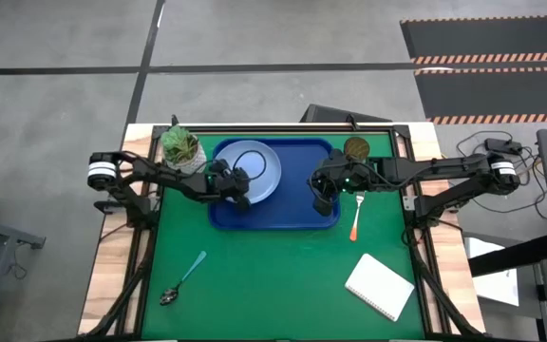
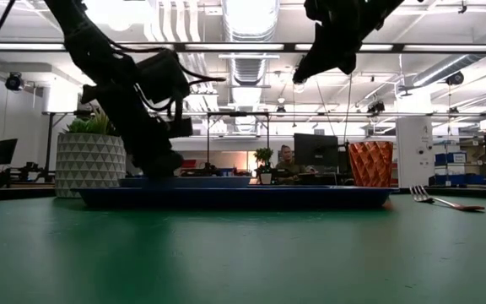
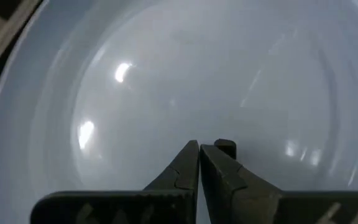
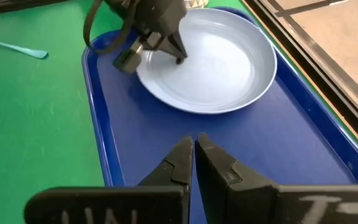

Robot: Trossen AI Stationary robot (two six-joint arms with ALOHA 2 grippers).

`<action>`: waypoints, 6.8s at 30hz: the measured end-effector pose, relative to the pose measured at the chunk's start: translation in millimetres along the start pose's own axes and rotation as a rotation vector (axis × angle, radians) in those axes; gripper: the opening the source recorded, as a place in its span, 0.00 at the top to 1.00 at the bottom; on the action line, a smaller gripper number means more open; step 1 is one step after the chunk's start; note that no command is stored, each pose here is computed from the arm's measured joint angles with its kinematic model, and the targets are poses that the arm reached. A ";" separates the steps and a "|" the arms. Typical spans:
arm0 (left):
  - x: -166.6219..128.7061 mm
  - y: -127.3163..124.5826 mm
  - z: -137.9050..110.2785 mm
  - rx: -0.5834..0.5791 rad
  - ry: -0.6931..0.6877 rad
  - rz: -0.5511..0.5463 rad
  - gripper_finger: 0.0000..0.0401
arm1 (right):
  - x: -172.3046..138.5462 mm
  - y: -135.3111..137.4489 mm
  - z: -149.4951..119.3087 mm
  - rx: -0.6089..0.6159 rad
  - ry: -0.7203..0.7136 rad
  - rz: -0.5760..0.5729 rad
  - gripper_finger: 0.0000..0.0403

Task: Pick and place plate/cup/fork/spoon on tray
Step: Adjust the light blue plate, then put the orange glass on the blue serving tray, then put the orange fork on the blue serving tray

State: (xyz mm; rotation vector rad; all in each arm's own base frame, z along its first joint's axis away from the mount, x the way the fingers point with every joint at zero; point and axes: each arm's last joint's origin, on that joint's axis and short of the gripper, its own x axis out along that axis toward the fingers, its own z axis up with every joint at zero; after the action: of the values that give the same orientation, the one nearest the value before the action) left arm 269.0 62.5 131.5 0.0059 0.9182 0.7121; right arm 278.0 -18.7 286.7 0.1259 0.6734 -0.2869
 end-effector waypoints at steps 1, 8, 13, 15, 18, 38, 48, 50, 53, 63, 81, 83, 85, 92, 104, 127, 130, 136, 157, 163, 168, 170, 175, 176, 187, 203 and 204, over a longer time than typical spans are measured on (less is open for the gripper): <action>-3.3 1.7 2.0 -0.007 -0.013 -0.002 1.00 | 0.2 -0.1 -0.2 -0.001 0.001 -0.001 0.98; -43.9 15.7 23.3 -0.051 -0.177 -0.089 1.00 | -5.4 -6.5 4.1 0.047 0.049 -0.024 0.98; -87.2 31.4 36.8 0.000 -0.362 -0.184 1.00 | -11.0 -30.5 7.1 0.149 0.151 -0.115 0.98; -103.4 39.1 38.4 0.004 -0.431 -0.195 1.00 | -11.5 -42.0 8.5 0.178 0.160 -0.147 0.98; -122.3 50.4 36.9 -0.012 -0.516 -0.196 1.00 | -13.0 -62.8 4.8 0.231 0.215 -0.208 0.98; -154.1 72.8 21.9 -0.044 -0.707 -0.174 1.00 | -17.1 -132.6 -16.5 0.542 0.356 -0.395 0.83; -160.2 75.9 24.5 0.005 -0.766 -0.142 1.00 | 12.2 -143.8 -24.3 0.604 0.439 -0.446 0.59; -160.0 75.7 24.8 0.011 -0.765 -0.139 1.00 | 17.4 -144.7 -26.2 0.604 0.459 -0.449 0.57; -160.5 75.9 25.8 0.024 -0.768 -0.133 1.00 | 23.8 -146.1 -29.0 0.607 0.483 -0.453 0.56; -163.4 76.9 29.0 0.040 -0.821 -0.112 1.00 | 41.2 -149.3 -37.4 0.609 0.550 -0.465 0.59; -163.9 77.2 29.7 0.050 -0.834 -0.102 1.00 | 42.7 -149.5 -39.0 0.645 0.557 -0.478 0.84; -163.8 77.1 29.6 0.050 -0.834 -0.102 1.00 | 42.6 -149.4 -38.9 0.646 0.557 -0.477 0.87; -163.8 77.1 29.6 0.050 -0.834 -0.103 1.00 | 42.5 -149.5 -38.9 0.647 0.557 -0.477 0.90; -163.7 77.1 29.5 0.050 -0.834 -0.102 1.00 | 40.3 -148.9 -39.6 0.645 0.570 -0.479 0.97; -163.9 77.2 29.6 0.049 -0.835 -0.102 1.00 | 10.9 -148.6 -11.6 0.599 0.572 -0.554 0.98; -162.1 75.8 31.6 0.069 -0.845 -0.091 1.00 | 66.4 -113.4 54.6 0.370 0.532 -0.310 0.98; -162.1 75.7 31.5 0.069 -0.845 -0.091 1.00 | 77.9 -113.6 56.4 0.348 0.552 -0.266 0.98; -162.0 75.7 31.4 0.069 -0.844 -0.091 1.00 | 98.0 -115.8 57.0 0.314 0.581 -0.259 0.98; -161.8 75.6 31.2 0.069 -0.843 -0.092 1.00 | 126.6 -123.4 54.1 0.275 0.572 -0.317 0.97; -161.8 75.6 31.2 0.069 -0.843 -0.092 1.00 | 127.3 -124.1 54.3 0.294 0.558 -0.337 0.89; -161.8 75.6 31.2 0.069 -0.843 -0.092 1.00 | 127.1 -125.5 54.5 0.279 0.551 -0.387 0.79; -161.8 75.6 31.2 0.069 -0.843 -0.092 1.00 | 126.7 -125.8 54.9 0.276 0.548 -0.396 0.76; -161.8 75.6 31.2 0.069 -0.843 -0.092 1.00 | 121.2 -125.4 61.4 0.280 0.512 -0.394 0.70; -161.8 75.6 31.2 0.068 -0.843 -0.092 1.00 | 119.9 -125.3 62.1 0.280 0.508 -0.393 0.69; -161.8 75.6 31.2 0.061 -0.842 -0.095 1.00 | 96.3 -96.8 77.1 0.280 0.435 -0.325 0.67; -160.4 75.0 29.9 0.062 -0.837 -0.098 1.00 | 83.9 6.3 75.8 0.122 0.461 0.031 0.68; -160.1 74.8 29.6 0.062 -0.836 -0.098 1.00 | 81.8 12.5 75.3 0.111 0.460 0.042 0.68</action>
State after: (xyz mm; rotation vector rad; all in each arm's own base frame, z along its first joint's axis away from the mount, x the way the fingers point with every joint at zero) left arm 185.0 38.5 287.9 0.2916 0.1356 0.5140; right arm 387.5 -40.4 293.8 0.3175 1.1094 -0.2566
